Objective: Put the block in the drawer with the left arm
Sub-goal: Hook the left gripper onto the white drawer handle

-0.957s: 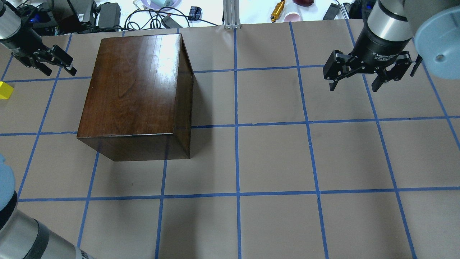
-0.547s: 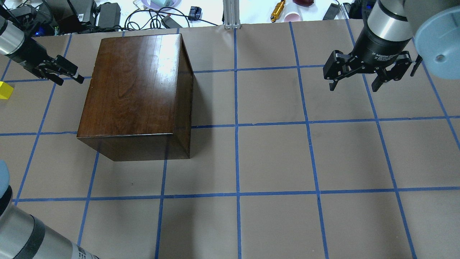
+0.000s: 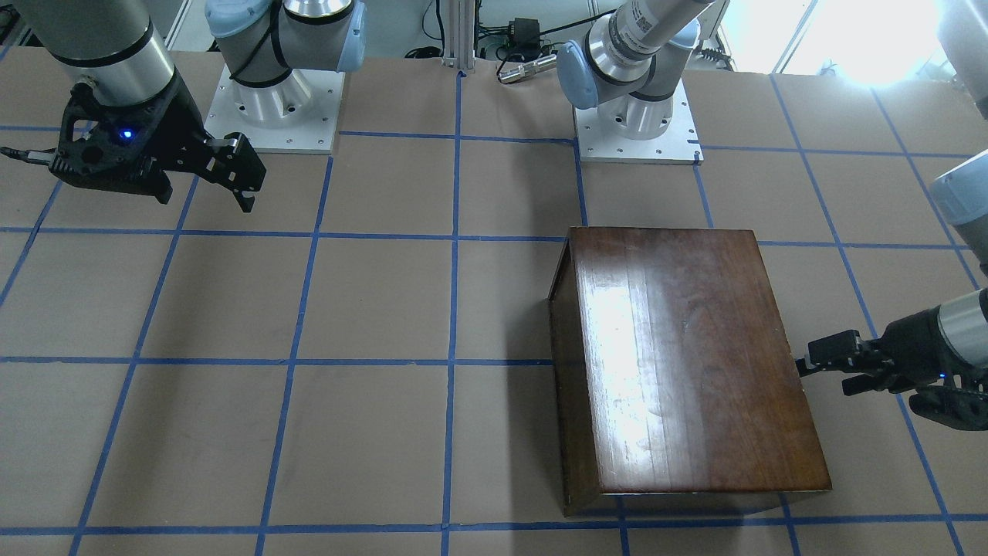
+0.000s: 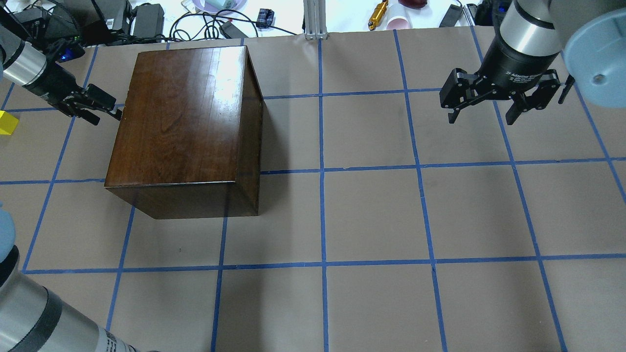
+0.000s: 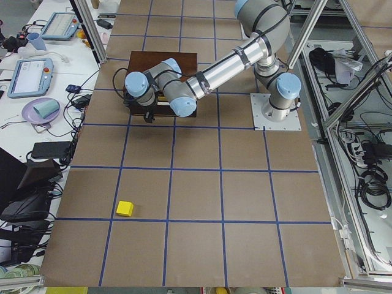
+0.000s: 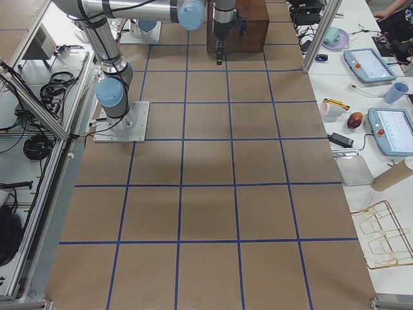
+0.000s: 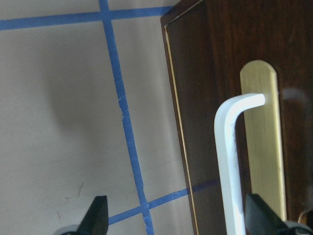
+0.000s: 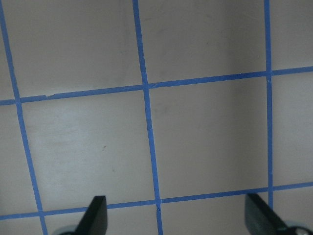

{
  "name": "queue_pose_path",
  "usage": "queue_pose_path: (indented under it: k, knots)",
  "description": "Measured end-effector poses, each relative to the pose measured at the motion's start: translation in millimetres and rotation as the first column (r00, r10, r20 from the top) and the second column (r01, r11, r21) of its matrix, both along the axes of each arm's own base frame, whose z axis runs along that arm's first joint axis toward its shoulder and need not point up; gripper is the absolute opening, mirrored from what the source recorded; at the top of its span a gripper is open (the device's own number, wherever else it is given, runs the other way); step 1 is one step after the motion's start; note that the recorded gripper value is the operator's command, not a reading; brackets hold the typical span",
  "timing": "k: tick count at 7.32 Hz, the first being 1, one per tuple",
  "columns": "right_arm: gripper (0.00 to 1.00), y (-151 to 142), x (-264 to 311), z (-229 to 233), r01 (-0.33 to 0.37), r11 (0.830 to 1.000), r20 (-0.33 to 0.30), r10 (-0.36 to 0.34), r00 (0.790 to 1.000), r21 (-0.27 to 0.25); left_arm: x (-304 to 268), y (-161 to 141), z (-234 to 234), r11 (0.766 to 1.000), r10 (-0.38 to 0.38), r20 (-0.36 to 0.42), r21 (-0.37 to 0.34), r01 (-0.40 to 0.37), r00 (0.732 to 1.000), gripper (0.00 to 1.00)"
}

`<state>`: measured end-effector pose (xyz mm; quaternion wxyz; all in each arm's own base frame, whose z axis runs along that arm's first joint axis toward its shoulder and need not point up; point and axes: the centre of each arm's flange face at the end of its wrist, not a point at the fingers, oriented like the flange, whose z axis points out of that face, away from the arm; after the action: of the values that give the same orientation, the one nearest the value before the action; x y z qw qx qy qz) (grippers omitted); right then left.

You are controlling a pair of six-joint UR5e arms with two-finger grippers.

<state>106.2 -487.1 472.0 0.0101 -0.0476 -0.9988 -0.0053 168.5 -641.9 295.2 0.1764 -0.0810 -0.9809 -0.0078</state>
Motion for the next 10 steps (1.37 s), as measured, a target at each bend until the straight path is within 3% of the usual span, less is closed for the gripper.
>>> queue_pose_path:
  k: [7,10]
  knots:
    - [1.0,0,0,0,0.0,1.0,0.0,0.0,1.0,0.0,-2,-2,-19,1.0,0.006,-0.038,0.01,-0.005,0.999,1.0]
    - [1.0,0,0,0,0.0,1.0,0.0,0.0,1.0,0.0,0,-4,-23,1.0,0.008,-0.035,0.014,-0.007,0.999,0.91]
